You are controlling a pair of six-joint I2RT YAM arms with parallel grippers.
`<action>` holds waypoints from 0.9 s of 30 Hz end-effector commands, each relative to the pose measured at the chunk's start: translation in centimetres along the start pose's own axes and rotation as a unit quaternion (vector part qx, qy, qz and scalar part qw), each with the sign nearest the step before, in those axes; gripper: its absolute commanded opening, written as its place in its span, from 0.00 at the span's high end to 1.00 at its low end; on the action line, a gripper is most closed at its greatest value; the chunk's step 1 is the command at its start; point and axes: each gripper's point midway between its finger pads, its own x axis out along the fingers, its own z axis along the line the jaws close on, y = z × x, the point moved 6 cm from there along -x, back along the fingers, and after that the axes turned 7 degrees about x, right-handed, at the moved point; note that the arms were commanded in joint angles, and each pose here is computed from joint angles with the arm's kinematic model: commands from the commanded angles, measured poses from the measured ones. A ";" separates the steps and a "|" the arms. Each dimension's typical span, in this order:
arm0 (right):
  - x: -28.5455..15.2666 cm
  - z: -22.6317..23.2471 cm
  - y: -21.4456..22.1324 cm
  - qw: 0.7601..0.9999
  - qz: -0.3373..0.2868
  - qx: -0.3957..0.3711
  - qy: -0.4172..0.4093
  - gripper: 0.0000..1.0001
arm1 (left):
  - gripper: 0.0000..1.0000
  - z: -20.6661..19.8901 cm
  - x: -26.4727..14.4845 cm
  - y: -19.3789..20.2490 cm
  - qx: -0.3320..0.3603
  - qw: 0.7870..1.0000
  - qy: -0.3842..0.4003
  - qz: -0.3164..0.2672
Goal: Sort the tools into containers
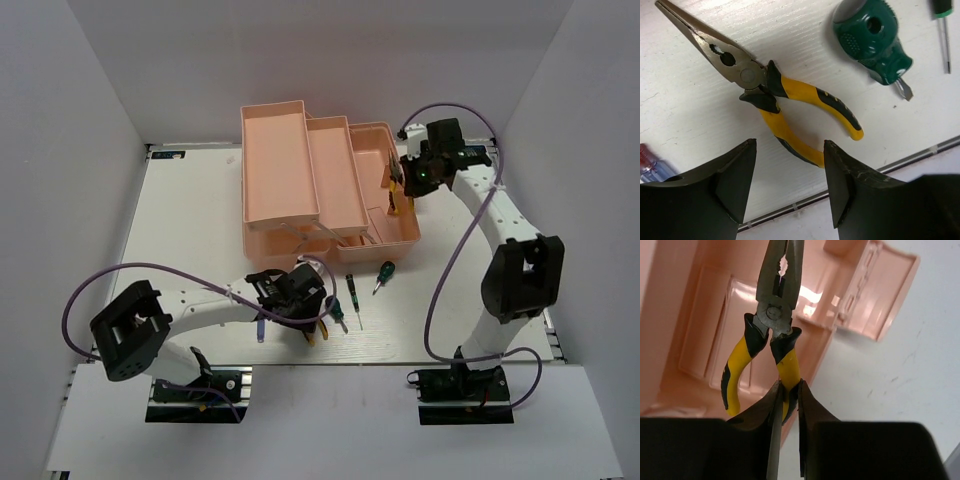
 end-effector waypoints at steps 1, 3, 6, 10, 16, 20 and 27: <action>0.4 0.6 -3.2 0.999 -0.026 0.015 -0.013 0.99 | 0.33 -0.6 0.3 -0.6 -0.003 1.000 -0.007 -0.006; 0.5 0.9 -3.2 0.999 -0.008 0.022 -0.025 0.59 | 0.33 -0.5 0.8 -0.4 -0.007 1.000 -0.016 0.008; 0.2 1.8 -2.3 0.998 -0.001 0.026 -0.063 0.16 | 0.33 -0.7 1.2 -0.1 -0.006 0.999 -0.024 0.024; -2.7 2.8 -2.5 0.994 -0.061 0.014 -0.094 0.10 | 0.33 -0.7 2.3 0.2 -0.003 0.998 -0.047 0.040; -4.5 3.3 1.4 0.991 -0.076 0.030 -0.105 0.16 | 0.65 -0.7 3.4 0.7 0.008 0.995 -0.073 0.075; -6.2 3.0 2.6 0.991 -0.086 0.044 -0.098 0.16 | 0.98 -0.6 3.2 1.3 0.016 0.992 -0.085 0.096; -7.8 2.6 4.8 0.990 -0.074 0.058 -0.109 0.10 | 1.00 -2.3 -2.7 -0.8 0.058 0.998 -0.024 0.029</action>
